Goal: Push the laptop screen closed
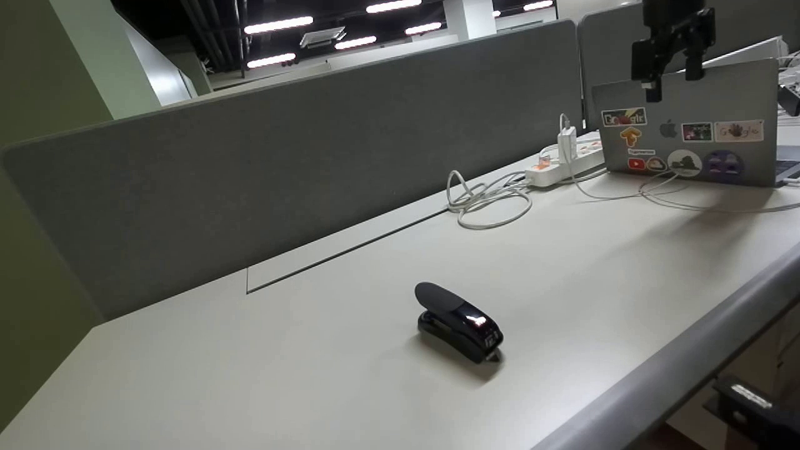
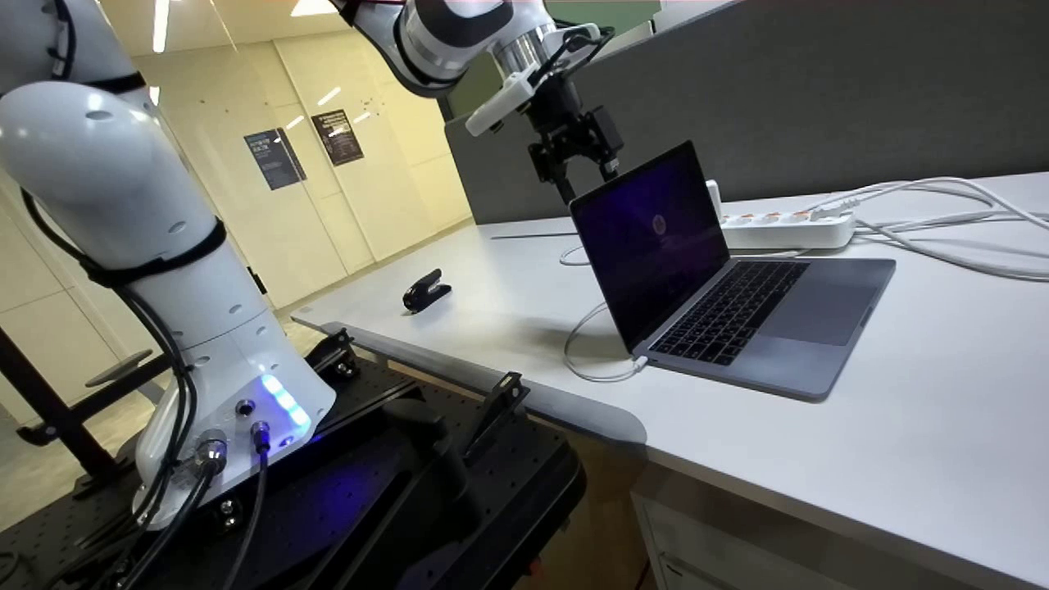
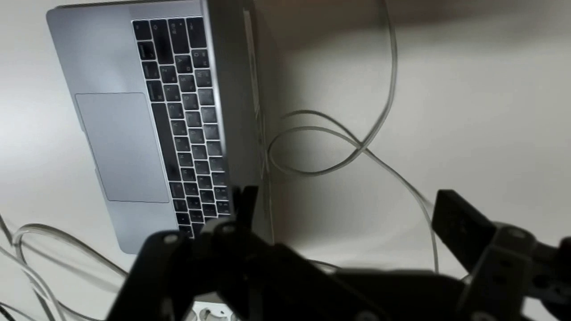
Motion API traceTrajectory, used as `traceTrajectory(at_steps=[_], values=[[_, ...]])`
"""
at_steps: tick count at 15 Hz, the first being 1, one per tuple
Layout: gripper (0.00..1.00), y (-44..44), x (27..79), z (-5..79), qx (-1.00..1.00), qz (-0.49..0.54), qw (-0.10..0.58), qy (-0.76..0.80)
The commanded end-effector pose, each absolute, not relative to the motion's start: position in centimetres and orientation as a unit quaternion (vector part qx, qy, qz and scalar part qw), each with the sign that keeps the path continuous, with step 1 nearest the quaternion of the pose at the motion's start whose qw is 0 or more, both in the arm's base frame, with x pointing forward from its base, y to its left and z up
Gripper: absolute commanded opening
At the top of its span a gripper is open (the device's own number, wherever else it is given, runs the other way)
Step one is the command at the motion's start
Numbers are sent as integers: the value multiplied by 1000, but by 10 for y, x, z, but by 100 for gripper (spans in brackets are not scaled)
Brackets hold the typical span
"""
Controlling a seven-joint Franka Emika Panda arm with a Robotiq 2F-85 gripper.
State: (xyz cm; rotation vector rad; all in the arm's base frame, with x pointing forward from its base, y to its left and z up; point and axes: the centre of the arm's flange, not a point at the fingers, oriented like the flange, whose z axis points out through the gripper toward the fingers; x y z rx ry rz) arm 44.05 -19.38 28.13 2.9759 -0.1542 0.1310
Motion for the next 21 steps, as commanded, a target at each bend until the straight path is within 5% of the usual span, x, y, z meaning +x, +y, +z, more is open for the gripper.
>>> traceTrajectory(at_steps=[1,21], values=[[100,-235,442,285,991,55,83,-89],[100,-435,418,197,940,52,40,-335]])
